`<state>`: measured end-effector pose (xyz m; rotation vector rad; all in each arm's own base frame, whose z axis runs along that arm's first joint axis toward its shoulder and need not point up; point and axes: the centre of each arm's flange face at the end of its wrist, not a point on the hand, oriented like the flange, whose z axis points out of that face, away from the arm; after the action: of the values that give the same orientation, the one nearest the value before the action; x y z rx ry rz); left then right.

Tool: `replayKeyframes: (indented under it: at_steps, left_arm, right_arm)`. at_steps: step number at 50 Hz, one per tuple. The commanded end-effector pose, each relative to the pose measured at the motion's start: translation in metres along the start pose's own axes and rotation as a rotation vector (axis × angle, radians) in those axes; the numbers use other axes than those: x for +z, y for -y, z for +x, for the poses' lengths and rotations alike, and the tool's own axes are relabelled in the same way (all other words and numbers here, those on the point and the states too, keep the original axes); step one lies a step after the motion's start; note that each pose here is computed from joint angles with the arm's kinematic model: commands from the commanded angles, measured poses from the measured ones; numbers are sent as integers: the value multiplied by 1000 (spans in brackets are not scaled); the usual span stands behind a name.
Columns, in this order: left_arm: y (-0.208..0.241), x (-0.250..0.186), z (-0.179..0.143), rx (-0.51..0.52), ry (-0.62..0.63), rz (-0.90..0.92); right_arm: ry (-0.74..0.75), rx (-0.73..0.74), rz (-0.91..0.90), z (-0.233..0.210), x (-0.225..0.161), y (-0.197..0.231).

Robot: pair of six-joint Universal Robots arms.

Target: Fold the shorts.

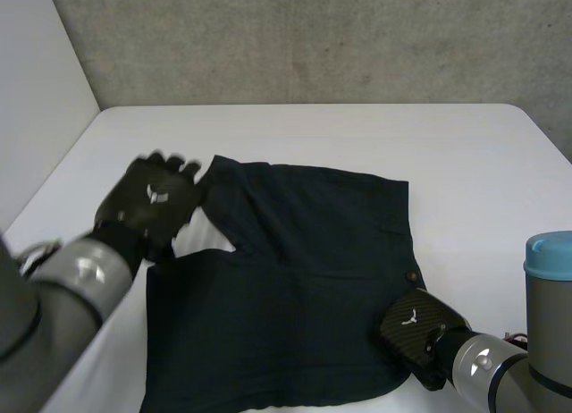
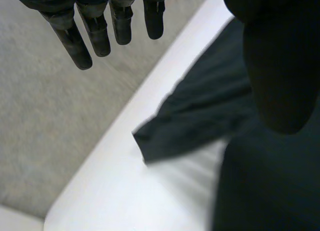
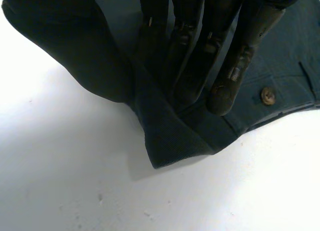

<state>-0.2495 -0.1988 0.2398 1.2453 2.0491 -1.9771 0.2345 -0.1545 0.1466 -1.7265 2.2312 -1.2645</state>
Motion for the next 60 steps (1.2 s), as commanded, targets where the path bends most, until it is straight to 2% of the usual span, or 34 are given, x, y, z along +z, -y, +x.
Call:
replayKeyframes:
  at_steps: [1,10,16,24,44,53,60]
  left_arm:
    - [-18,67,-9,-5,-88,136]
    - [-60,147,1,-21,-148,109]
    - [-77,176,13,-32,-232,143]
    - [-90,196,16,-60,-266,129]
    - [-98,206,17,-75,-291,67]
    - [-103,201,13,-52,-218,-13]
    - [-103,165,7,28,-138,-180]
  right_arm:
    - [-22,20,23,2,3,2]
    - [-33,24,32,2,6,0]
    - [-32,26,31,1,9,-2]
    - [-27,27,28,-1,11,-4]
    - [-41,34,25,3,12,-6]
    - [-38,36,21,2,12,-7]
    - [-37,35,22,2,11,-7]
